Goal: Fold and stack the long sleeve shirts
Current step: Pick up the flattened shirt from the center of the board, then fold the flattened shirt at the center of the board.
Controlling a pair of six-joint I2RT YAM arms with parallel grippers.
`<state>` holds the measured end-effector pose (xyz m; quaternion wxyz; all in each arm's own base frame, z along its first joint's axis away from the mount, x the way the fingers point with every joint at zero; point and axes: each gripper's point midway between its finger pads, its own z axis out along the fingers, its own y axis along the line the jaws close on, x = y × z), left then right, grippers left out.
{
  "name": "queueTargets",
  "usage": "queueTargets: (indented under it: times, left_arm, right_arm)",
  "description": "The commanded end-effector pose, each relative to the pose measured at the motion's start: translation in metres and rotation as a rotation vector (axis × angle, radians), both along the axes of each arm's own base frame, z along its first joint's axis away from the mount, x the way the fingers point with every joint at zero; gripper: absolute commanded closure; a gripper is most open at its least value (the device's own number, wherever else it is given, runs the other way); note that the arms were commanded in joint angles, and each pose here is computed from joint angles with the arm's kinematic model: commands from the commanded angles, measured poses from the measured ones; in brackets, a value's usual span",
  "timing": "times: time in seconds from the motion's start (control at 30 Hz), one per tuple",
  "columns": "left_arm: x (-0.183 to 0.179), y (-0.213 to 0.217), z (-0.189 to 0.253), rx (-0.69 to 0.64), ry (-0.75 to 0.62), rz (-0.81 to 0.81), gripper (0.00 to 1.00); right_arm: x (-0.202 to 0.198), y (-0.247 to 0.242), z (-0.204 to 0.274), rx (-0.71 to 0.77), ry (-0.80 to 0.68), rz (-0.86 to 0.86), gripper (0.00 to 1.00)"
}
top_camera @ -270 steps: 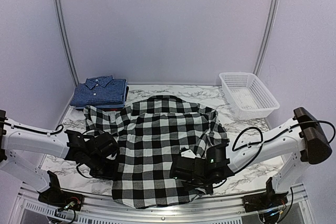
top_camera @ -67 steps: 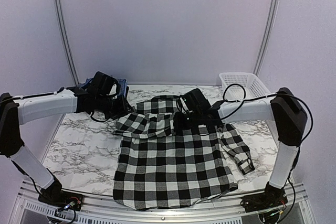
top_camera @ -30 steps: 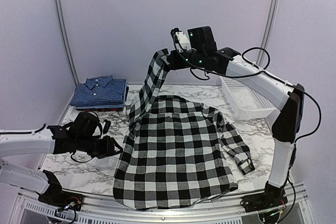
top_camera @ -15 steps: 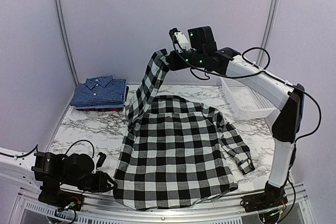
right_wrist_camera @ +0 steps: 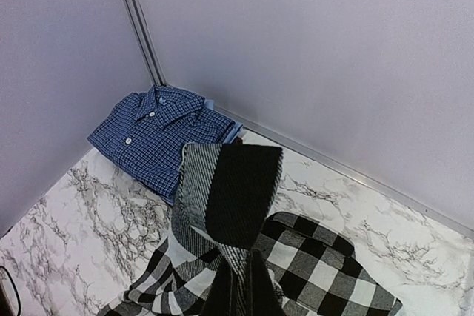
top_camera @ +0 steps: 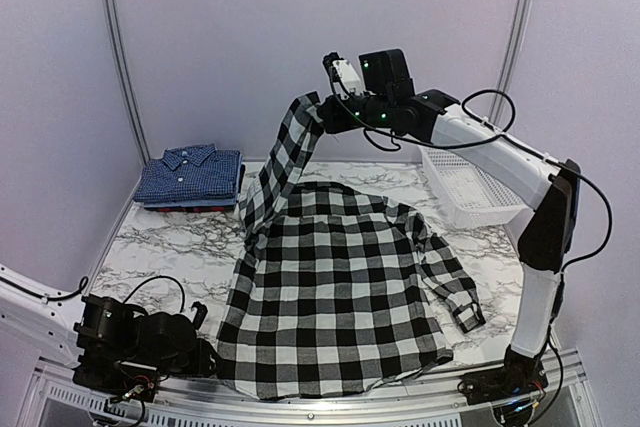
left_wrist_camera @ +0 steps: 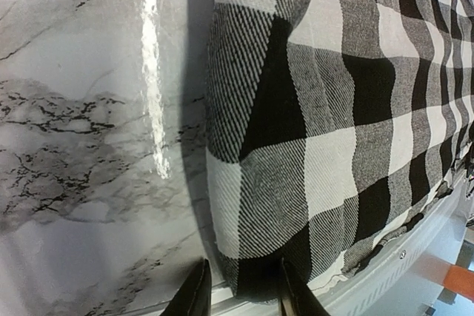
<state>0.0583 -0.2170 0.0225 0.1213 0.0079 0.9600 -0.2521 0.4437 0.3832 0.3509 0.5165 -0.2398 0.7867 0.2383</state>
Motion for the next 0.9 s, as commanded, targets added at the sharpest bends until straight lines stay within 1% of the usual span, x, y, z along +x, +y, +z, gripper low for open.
queueTargets:
  times: [0.0, 0.07, 0.1, 0.17, 0.23, 0.27, 0.4, 0.5, 0.7, 0.87]
  left_arm:
    - [-0.003, -0.001, -0.006, 0.032, 0.008, -0.008, 0.72]
    - [-0.004, -0.003, -0.007, 0.040, 0.010, -0.013, 0.76]
    - [-0.004, -0.004, -0.006, 0.042, 0.010, -0.018, 0.80]
    - [-0.005, -0.008, -0.004, 0.040, 0.008, -0.025, 0.91]
    - [-0.007, -0.011, 0.001, 0.026, 0.010, -0.034, 0.98]
    - [-0.008, -0.012, 0.005, 0.020, 0.011, -0.036, 1.00]
    - [-0.006, -0.015, 0.026, 0.002, -0.011, -0.050, 1.00]
    - [-0.004, -0.024, 0.046, 0.000, -0.048, -0.100, 1.00]
    - [-0.007, -0.069, 0.079, 0.003, -0.102, -0.265, 1.00]
    - [-0.008, -0.110, 0.089, 0.033, -0.125, -0.392, 1.00]
  right_arm:
    - [-0.001, -0.008, 0.040, 0.042, -0.069, -0.001, 1.00]
    - [0.000, -0.010, 0.042, 0.043, -0.074, -0.003, 1.00]
    - [0.000, -0.010, 0.041, 0.041, -0.075, -0.004, 1.00]
    - [0.001, -0.011, 0.042, 0.040, -0.079, -0.005, 1.00]
    - [0.002, -0.013, 0.044, 0.037, -0.084, -0.009, 1.00]
    - [0.002, -0.014, 0.046, 0.036, -0.088, -0.011, 1.00]
    - [0.006, -0.022, 0.056, 0.024, -0.117, -0.050, 1.00]
    - [0.009, -0.031, 0.066, 0.020, -0.147, -0.086, 1.00]
    - [0.016, -0.053, 0.076, -0.018, -0.184, -0.174, 1.00]
    - [0.020, -0.079, 0.072, -0.091, -0.195, -0.265, 1.00]
